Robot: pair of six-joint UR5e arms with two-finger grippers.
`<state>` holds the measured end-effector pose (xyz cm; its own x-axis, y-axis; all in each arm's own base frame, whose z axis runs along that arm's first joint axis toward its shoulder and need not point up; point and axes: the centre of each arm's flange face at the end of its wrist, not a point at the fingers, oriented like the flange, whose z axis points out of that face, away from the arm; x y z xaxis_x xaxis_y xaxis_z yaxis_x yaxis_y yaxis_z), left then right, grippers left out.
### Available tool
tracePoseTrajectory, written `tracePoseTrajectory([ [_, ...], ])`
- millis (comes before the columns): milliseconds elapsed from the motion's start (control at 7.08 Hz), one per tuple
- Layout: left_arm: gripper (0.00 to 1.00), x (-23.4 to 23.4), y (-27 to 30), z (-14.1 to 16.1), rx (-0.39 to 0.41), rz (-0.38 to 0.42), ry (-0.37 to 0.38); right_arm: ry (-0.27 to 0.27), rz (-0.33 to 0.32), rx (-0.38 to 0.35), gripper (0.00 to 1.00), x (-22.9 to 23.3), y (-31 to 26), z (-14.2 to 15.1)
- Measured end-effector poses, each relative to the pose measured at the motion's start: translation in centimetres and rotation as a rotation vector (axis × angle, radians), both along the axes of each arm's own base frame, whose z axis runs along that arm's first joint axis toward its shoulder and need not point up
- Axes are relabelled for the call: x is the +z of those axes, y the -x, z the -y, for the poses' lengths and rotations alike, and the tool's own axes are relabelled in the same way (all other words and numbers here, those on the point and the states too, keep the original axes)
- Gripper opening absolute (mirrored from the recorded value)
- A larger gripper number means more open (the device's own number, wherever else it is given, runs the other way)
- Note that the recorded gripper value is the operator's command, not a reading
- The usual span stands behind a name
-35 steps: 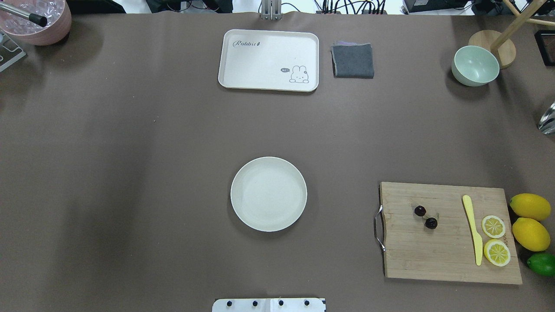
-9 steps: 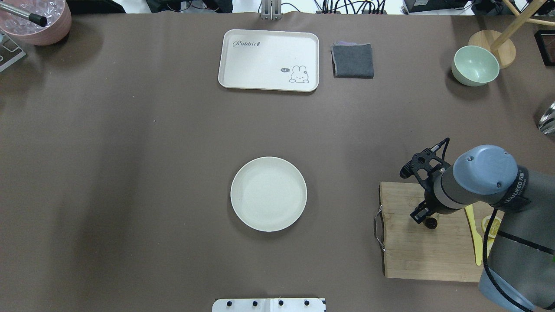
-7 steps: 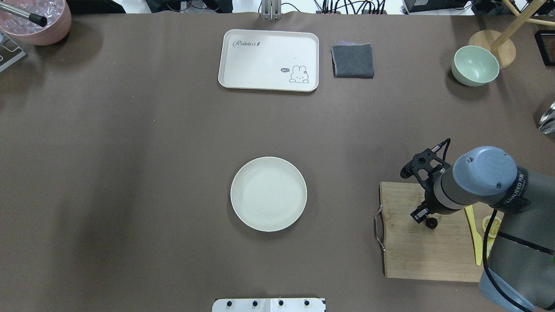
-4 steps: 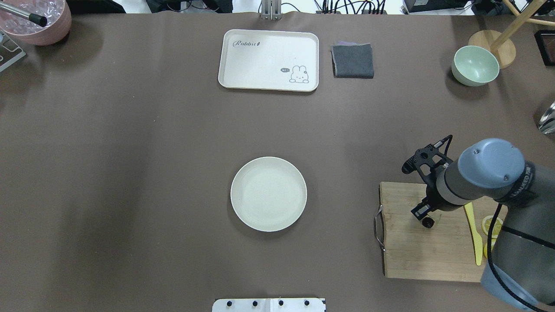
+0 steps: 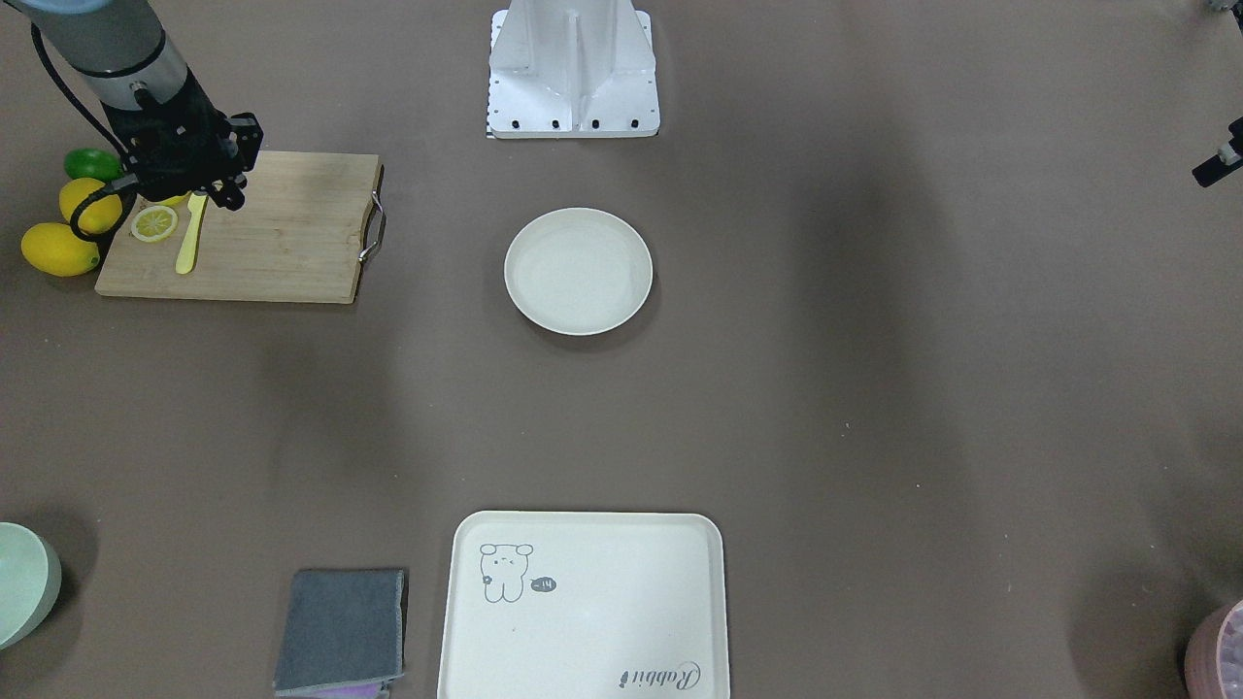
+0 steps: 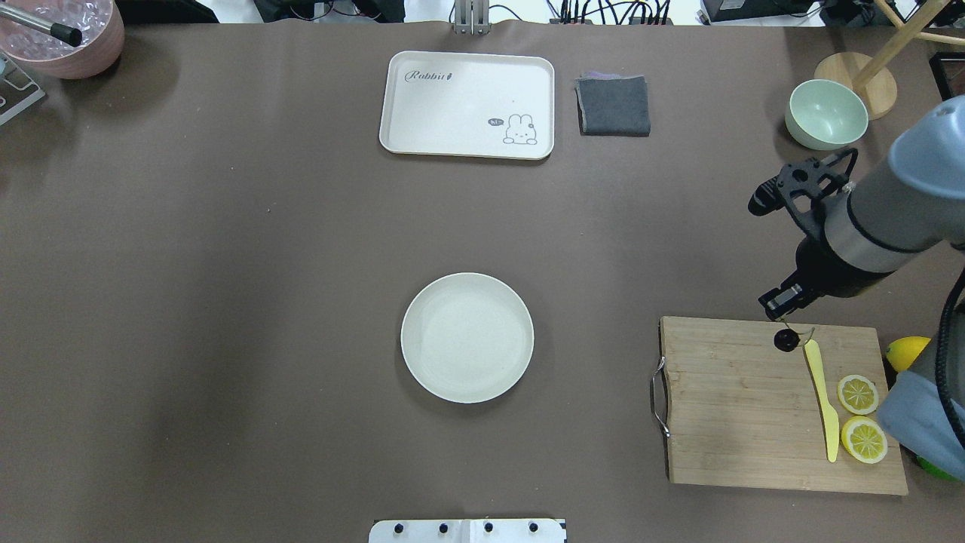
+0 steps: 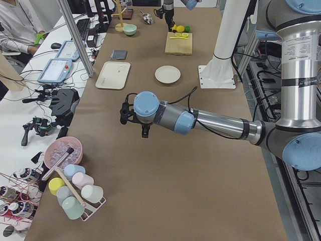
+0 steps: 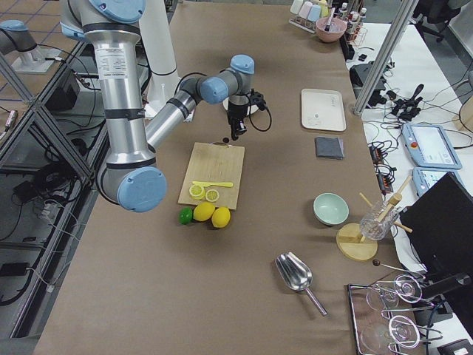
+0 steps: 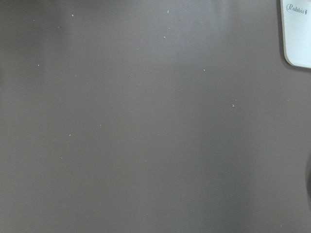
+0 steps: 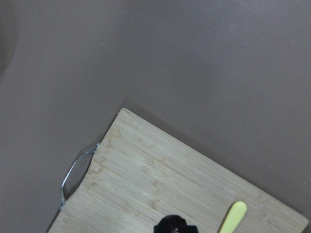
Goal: Place red cherry on plate
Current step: 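Lift the cherries with the right gripper and carry them toward the white bowl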
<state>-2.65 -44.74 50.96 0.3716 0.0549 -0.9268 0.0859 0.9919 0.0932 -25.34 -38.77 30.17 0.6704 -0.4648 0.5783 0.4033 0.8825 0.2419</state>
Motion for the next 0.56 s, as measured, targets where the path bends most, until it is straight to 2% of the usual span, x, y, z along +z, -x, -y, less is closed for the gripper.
tracePoseTrajectory([
  [141,0.98,0.4,0.2,-0.2,-0.002,0.001,0.008,0.005,-0.012,0.003,0.00,-3.4,-1.3,0.3],
  [565,0.98,1.8,1.6,-1.8,-0.032,0.005,0.032,0.012,0.036,0.018,0.00,-9.6,0.4,0.4],
])
